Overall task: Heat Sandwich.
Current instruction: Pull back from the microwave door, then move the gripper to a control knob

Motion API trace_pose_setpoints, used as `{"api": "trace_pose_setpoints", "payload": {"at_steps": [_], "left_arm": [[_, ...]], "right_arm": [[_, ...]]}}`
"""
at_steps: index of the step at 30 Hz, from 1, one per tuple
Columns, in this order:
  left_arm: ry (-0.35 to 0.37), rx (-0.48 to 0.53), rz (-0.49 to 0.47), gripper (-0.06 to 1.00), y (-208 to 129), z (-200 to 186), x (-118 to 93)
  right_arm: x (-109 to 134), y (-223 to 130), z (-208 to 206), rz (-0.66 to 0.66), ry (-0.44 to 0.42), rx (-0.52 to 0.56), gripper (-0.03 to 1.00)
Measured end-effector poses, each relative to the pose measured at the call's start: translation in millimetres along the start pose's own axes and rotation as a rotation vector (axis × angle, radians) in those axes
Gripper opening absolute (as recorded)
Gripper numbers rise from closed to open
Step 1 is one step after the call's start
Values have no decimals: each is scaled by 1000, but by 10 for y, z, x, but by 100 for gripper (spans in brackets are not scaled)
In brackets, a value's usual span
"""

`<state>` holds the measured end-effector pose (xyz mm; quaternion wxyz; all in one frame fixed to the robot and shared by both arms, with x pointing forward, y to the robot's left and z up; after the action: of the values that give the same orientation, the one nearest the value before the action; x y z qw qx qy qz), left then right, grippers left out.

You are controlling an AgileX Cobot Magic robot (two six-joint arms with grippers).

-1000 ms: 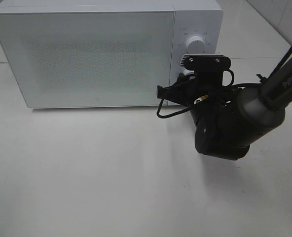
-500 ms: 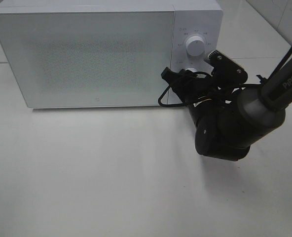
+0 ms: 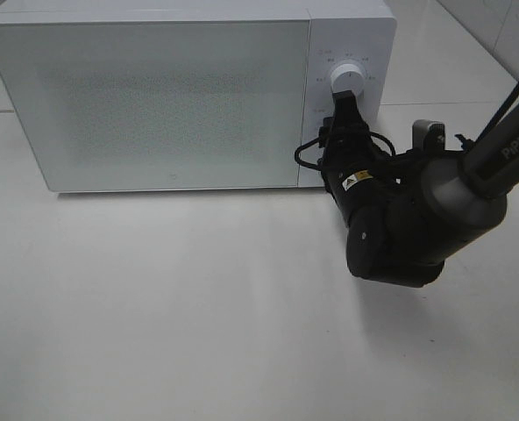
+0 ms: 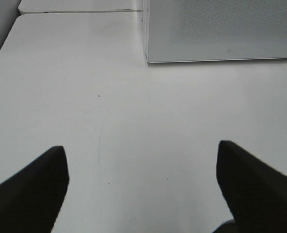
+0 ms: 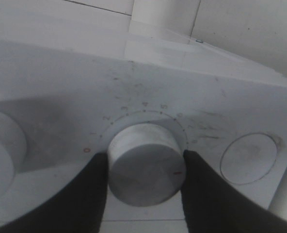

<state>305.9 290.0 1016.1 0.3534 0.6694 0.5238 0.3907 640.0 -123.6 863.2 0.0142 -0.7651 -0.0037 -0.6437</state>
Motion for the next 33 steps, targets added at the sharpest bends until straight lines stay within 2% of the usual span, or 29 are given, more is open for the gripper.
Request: {"api": "trace_pose_setpoints", "payload": {"at_steps": [2,3,4,8,33], "left_arm": [[0,0,0,76,0,0,0],[0,0,0,76,0,0,0],[0,0,0,76,0,0,0],[0,0,0,76,0,0,0],[0,0,0,76,0,0,0]], "right_arm": [[4,0,-2,87,3,-1,44],[7,1,-2,179,5,-1,44],[7,1,-2,179,5,-1,44],[12,2,-2,324,8,-1,44],[14,2,-2,245,9,-2,45]]}}
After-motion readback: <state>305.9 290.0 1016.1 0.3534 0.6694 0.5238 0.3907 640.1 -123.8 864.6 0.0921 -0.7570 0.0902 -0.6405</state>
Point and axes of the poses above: a point on each arm's last joint axis where the gripper is mounted, z pointing out along that axis toward the gripper, x along the wrist's bending axis when the last joint is at zero, y = z × x, the point moved 8 cm from there along z, pointing out along that axis toward the gripper, and after that the axes turned 11 degrees about z, right-handed, at the moved point
